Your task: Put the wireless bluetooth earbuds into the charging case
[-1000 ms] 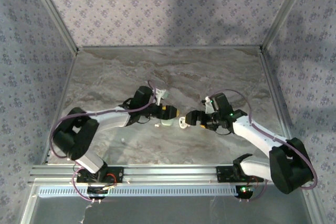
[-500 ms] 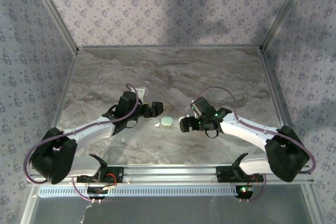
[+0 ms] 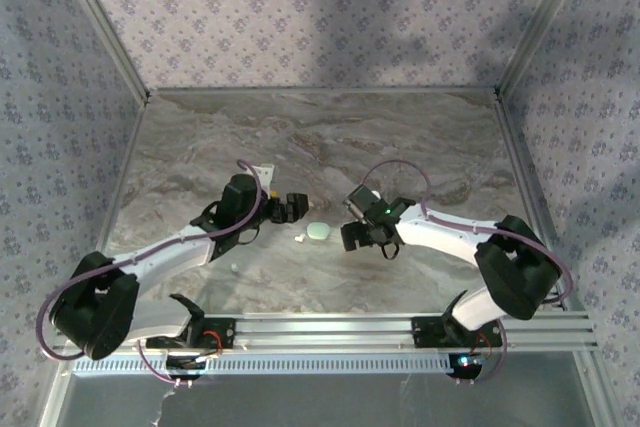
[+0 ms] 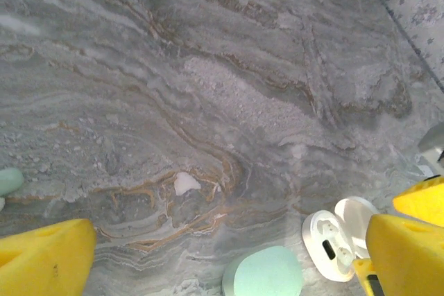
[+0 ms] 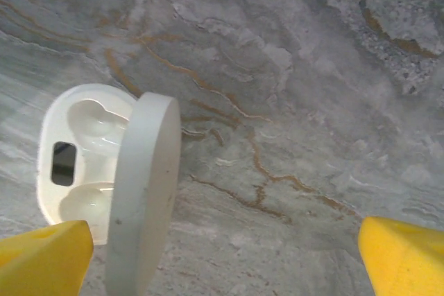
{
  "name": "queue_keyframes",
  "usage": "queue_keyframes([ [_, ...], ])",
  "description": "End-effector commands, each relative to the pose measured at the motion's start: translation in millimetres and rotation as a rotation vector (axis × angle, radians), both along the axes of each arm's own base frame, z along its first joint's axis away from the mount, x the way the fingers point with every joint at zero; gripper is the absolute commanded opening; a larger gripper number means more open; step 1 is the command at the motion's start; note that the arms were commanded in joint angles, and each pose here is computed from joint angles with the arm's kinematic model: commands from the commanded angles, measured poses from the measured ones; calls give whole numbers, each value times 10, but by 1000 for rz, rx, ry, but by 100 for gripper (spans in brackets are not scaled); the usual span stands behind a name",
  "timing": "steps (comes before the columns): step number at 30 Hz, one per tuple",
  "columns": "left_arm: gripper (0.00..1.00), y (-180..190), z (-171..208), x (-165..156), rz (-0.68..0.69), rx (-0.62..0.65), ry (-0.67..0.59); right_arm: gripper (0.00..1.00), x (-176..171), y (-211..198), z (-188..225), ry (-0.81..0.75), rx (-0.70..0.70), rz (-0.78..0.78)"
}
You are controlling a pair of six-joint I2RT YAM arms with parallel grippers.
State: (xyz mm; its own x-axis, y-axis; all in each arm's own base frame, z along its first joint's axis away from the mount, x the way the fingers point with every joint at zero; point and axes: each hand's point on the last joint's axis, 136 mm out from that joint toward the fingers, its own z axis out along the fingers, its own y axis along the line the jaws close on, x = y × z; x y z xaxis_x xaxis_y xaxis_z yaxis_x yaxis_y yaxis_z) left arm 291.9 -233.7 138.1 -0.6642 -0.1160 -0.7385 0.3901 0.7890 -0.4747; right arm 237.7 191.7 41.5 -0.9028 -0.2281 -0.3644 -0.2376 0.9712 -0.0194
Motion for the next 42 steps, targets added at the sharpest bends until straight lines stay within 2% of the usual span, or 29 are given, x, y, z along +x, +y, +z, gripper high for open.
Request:
queue_keyframes([
  [1,100,76,71,-14,14,18,-42,100,33,-122,42,-20,-80,-39],
  [13,100,113,132,-45,21,3,-61,100,56,-336,99,-40,-195,-73],
  [28,100,107,147,-57,17,-3,-64,100,196,-475,171,-50,-241,-98],
  [36,100,106,150,-60,16,-7,-64,100,226,-396,252,-59,-205,-77],
  [42,100,170,222,-86,34,-16,-98,100,102,-203,516,-92,-71,-28],
])
